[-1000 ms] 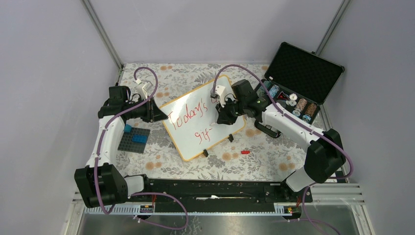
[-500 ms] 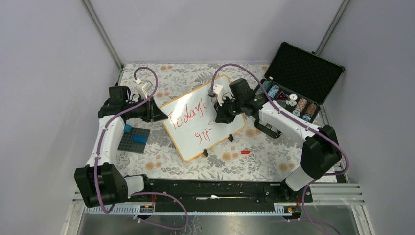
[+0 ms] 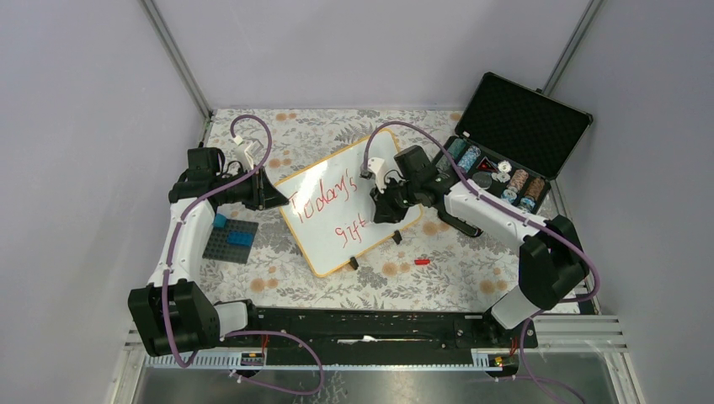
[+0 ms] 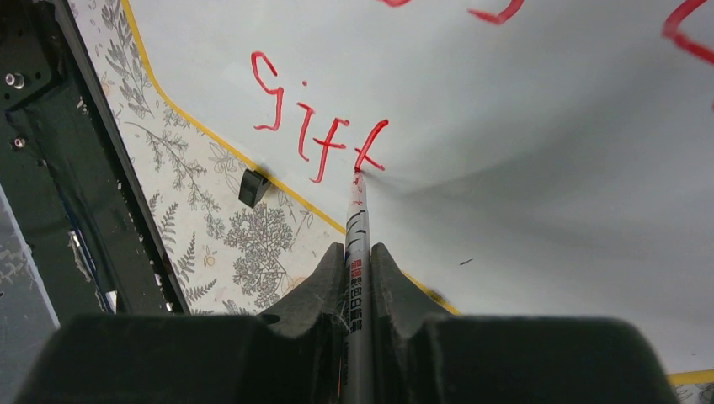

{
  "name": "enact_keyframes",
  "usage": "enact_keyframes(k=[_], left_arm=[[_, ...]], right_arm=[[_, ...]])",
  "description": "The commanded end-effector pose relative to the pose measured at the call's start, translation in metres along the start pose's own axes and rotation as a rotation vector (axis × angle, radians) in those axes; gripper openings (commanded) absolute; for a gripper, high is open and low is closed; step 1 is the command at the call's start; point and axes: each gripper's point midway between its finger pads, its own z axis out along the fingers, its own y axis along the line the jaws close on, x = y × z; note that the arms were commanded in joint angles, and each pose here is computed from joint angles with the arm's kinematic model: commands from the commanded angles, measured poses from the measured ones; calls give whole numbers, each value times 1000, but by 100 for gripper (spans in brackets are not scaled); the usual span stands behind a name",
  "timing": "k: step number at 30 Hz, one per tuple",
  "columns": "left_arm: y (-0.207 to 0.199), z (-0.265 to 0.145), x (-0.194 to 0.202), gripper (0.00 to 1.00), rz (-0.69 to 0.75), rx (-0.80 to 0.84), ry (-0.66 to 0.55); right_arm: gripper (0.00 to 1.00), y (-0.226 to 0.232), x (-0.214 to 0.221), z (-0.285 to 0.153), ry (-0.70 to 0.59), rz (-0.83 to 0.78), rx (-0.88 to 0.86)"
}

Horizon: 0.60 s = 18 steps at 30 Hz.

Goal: Write a sentence on the whiteboard

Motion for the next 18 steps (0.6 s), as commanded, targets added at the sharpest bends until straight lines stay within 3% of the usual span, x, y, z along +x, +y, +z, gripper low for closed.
enact_keyframes(k=[1,18], left_arm=[[12,5,3,5,53,-53,24],[13,6,3,5,47,-58,27]], right_arm=[[0,0,-6,-8,-39,-44,30],[0,-12,-11,-20,-45,-81,101]])
